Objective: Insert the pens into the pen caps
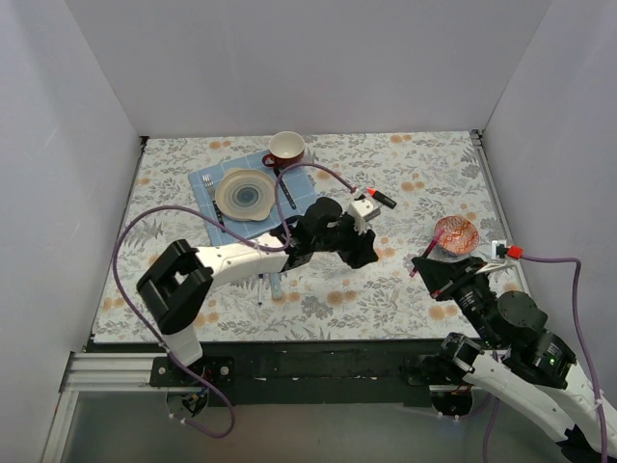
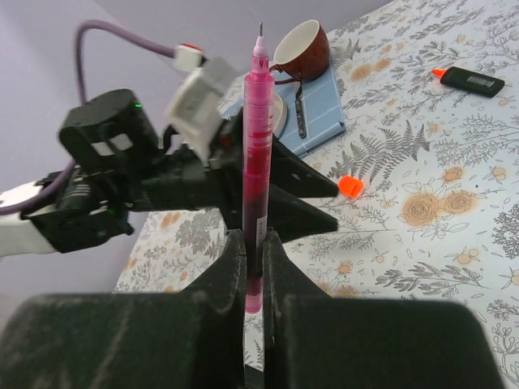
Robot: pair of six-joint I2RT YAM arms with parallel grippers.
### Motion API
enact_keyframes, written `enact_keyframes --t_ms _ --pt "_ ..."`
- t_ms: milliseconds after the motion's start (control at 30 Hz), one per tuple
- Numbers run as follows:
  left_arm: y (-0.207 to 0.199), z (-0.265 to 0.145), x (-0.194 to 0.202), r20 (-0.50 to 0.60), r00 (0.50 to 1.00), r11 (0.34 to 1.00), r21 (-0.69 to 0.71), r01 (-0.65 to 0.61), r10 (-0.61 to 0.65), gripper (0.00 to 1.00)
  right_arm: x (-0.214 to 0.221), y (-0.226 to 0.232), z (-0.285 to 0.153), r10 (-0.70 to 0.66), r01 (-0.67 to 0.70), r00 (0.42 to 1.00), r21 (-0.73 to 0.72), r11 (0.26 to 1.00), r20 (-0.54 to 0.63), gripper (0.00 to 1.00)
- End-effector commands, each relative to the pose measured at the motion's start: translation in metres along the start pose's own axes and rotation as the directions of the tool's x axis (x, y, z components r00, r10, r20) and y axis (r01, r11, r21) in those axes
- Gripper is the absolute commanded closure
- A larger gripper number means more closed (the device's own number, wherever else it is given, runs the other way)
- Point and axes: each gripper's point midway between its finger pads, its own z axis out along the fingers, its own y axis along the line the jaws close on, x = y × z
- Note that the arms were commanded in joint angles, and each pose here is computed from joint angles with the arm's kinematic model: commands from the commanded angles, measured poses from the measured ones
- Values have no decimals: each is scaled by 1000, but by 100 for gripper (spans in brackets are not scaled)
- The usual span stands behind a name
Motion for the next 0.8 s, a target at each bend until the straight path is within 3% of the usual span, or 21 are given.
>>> enact_keyframes --t_ms 0,167,233,333,567,767 --pt "-16 36 24 -102 945 950 -66 305 -310 53 -22 5 -10 -1 1 999 -2 1000 45 99" --pt "-49 72 48 -172 947 961 -108 254 -270 51 -27 8 -15 11 -9 998 -31 999 63 99" --pt "-49 82 76 -250 932 960 -171 223 -262 51 -30 9 -18 15 -12 997 -40 999 70 99" --pt "-47 95 85 -286 928 959 -218 181 -240 51 -32 9 -21 13 -10 997 -42 999 73 99" --pt "-36 108 96 -306 938 938 -342 54 -166 51 -37 6 -27 29 -24 995 -48 999 97 99" --pt "-38 111 114 -372 922 933 -358 -33 -111 60 -40 5 -30 31 -26 994 -48 999 104 99"
